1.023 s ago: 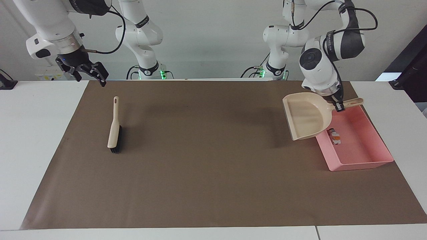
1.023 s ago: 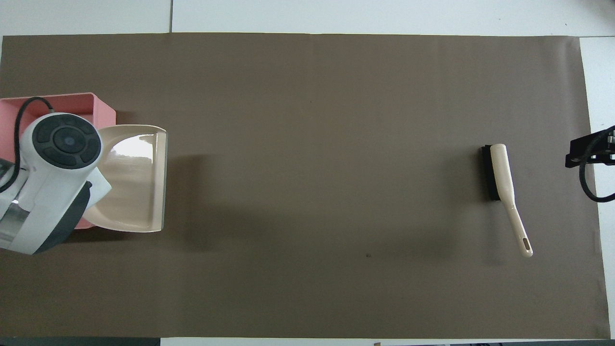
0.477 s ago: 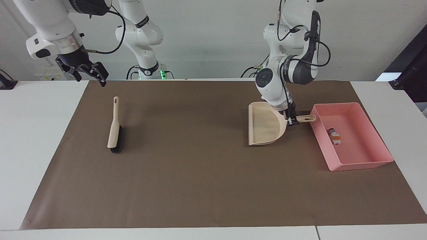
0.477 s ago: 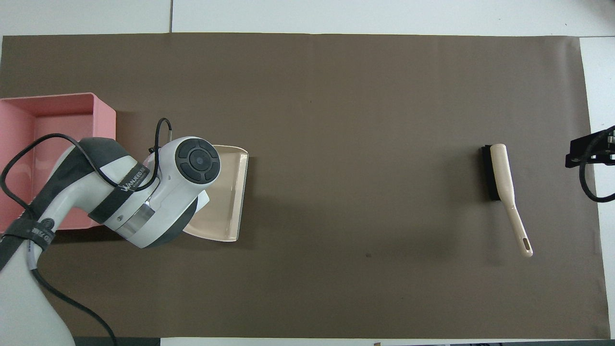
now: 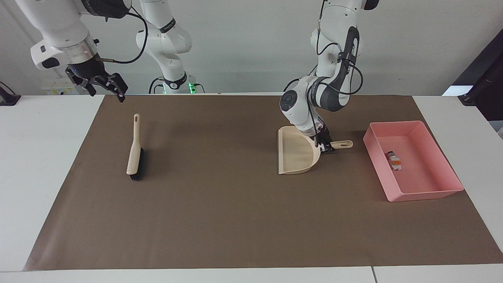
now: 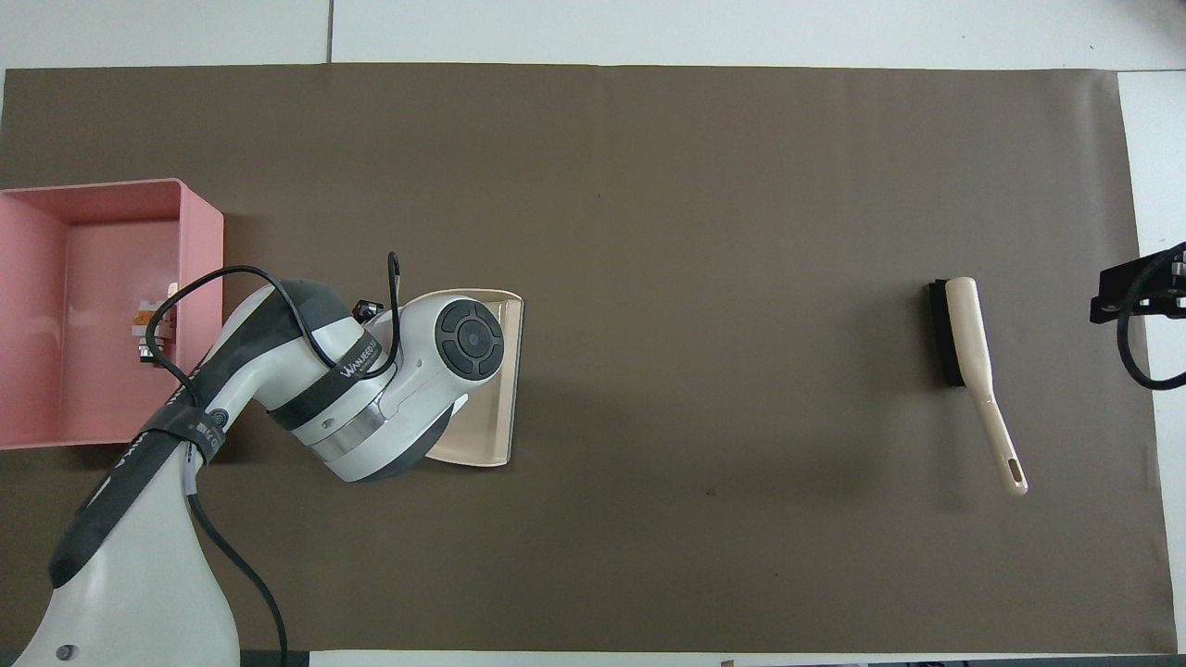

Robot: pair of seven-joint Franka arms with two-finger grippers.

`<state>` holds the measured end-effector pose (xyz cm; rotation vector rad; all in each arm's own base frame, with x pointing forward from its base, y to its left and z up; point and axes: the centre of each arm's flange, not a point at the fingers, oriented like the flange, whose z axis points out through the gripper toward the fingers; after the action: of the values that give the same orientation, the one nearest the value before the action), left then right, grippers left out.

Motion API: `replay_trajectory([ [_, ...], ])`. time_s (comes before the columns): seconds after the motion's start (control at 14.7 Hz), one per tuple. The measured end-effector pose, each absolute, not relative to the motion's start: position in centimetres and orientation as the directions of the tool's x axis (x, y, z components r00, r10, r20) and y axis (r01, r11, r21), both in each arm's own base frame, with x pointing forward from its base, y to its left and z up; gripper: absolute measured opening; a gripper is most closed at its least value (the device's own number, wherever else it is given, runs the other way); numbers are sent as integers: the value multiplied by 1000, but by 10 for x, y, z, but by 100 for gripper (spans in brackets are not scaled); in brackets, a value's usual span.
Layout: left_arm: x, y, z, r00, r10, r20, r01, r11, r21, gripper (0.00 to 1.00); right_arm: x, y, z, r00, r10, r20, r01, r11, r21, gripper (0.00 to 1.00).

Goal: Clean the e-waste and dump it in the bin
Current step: 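Carry the dustpan back and lower it onto the table with the left gripper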

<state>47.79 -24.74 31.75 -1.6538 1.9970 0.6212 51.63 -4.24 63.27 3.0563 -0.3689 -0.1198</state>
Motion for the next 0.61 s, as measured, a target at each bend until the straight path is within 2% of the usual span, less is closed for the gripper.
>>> replay_trajectory([
  [0.07,477,-249,318,-162,-772,-614,-984,171,45,33,516,-42,633,968,-240,-70,-235,-969,70,100],
  [0.14,477,-250,319,-159,-775,-611,-985,169,42,38,516,-42,633,968,-240,-70,-235,-969,70,100],
  [0.27,479,-250,328,-137,-790,-597,-988,151,27,41,516,-42,633,968,-240,-70,-235,-969,70,100],
  [0.41,481,-242,348,-80,-817,-571,-996,92,7,60,516,-42,633,968,-240,-70,-235,-970,70,100],
  [0.61,492,-202,389,72,-841,-537,-997,-49,-59,94,516,-42,633,968,-240,-70,-235,-969,70,100],
])
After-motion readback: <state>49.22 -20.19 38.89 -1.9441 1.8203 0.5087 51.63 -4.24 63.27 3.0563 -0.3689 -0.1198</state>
